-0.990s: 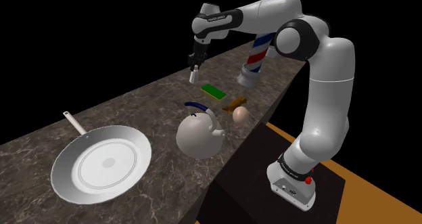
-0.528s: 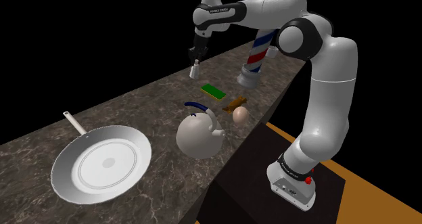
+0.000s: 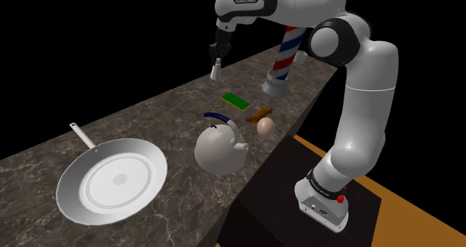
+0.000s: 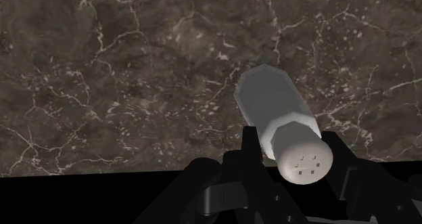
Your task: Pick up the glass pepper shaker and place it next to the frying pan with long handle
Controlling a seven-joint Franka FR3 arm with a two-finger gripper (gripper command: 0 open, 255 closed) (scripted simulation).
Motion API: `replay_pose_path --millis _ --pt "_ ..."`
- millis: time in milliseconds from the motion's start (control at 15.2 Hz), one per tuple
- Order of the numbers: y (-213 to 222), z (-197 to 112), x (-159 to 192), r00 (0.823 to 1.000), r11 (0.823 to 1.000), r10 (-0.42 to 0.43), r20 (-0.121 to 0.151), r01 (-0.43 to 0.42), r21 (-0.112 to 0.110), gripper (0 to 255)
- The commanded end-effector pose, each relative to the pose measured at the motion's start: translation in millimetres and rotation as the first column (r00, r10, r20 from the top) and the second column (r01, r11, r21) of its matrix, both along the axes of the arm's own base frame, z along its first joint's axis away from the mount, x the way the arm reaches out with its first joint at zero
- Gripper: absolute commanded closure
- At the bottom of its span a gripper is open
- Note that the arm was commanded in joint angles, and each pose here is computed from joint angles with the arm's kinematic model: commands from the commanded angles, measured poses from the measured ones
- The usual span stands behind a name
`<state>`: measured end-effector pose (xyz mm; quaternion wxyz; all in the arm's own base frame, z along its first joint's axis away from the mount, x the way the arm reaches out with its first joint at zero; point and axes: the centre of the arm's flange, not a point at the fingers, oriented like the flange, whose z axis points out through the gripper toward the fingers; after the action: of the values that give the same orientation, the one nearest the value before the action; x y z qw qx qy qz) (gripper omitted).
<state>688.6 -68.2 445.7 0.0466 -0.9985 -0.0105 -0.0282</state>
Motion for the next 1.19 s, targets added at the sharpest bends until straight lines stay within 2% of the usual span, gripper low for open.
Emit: replay_pose_path --millis 0,1122 --pt "0 11 0 1.000 1.000 0.000 0.000 0.000 0.000 255" --pt "0 97 0 1.000 1.000 0.000 0.000 0.000 0.000 255"
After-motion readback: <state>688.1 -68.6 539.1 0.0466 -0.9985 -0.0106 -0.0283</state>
